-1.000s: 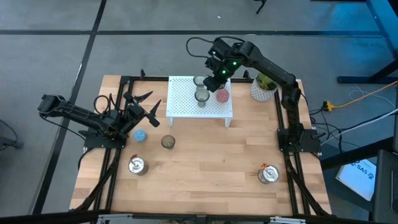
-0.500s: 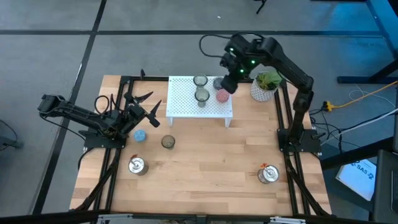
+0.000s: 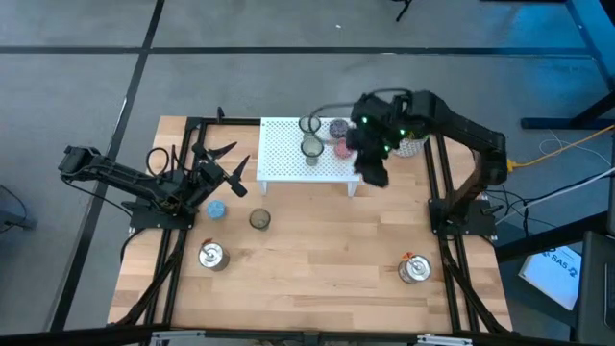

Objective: Pick & Place candle stick holders
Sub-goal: Put the right green glass candle holder on the shelf aligned with the other glass candle holder

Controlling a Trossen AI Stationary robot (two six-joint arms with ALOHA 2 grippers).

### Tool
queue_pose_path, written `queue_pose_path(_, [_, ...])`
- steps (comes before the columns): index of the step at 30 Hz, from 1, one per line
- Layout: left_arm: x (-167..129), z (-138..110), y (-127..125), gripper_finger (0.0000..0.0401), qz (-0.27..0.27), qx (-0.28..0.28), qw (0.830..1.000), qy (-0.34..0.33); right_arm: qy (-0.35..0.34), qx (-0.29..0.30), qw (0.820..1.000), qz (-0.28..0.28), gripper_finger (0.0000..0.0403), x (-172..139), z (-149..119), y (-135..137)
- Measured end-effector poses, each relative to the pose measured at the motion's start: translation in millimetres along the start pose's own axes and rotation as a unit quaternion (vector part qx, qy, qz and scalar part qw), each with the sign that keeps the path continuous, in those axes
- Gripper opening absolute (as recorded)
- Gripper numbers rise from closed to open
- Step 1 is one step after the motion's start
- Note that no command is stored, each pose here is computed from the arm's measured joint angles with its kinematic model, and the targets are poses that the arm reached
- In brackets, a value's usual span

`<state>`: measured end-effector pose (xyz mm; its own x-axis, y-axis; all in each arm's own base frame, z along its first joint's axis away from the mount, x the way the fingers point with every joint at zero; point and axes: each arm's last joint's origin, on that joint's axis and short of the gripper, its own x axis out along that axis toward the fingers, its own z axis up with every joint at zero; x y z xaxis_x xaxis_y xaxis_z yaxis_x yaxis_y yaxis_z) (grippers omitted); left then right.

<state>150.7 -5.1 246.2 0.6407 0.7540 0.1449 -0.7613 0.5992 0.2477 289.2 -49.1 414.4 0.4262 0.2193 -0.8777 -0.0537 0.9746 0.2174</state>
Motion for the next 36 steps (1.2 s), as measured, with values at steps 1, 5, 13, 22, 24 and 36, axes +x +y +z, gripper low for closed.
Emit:
queue_pose_path(1, [0,0,0,0.0234,0.000,0.002,1.000,0.001,-0.001,-0.020,0.999,0.025,0.0086,4,-5,4])
queue_pose_path(5, [0,0,0,0.0233,-0.001,0.001,1.000,0.001,-0.032,-0.054,0.995,0.081,0.0059,19,-24,16])
queue_pose_path(13, [0,0,0,0.0233,-0.002,0.001,1.000,0.001,-0.101,-0.058,0.989,0.091,0.0016,68,-65,24])
queue_pose_path(22, [0,-1,0,0.0235,-0.003,-0.002,1.000,0.001,-0.203,-0.059,0.977,0.033,0.0013,128,-68,13])
queue_pose_path(24, [0,-2,-1,0.0233,-0.004,-0.007,1.000,0.004,-0.232,-0.067,0.970,0.030,0.0013,132,-62,11])
queue_pose_path(36, [0,-6,-2,0.0233,0.004,0.026,0.999,0.024,-0.295,-0.109,0.949,0.024,0.0013,132,-48,12])
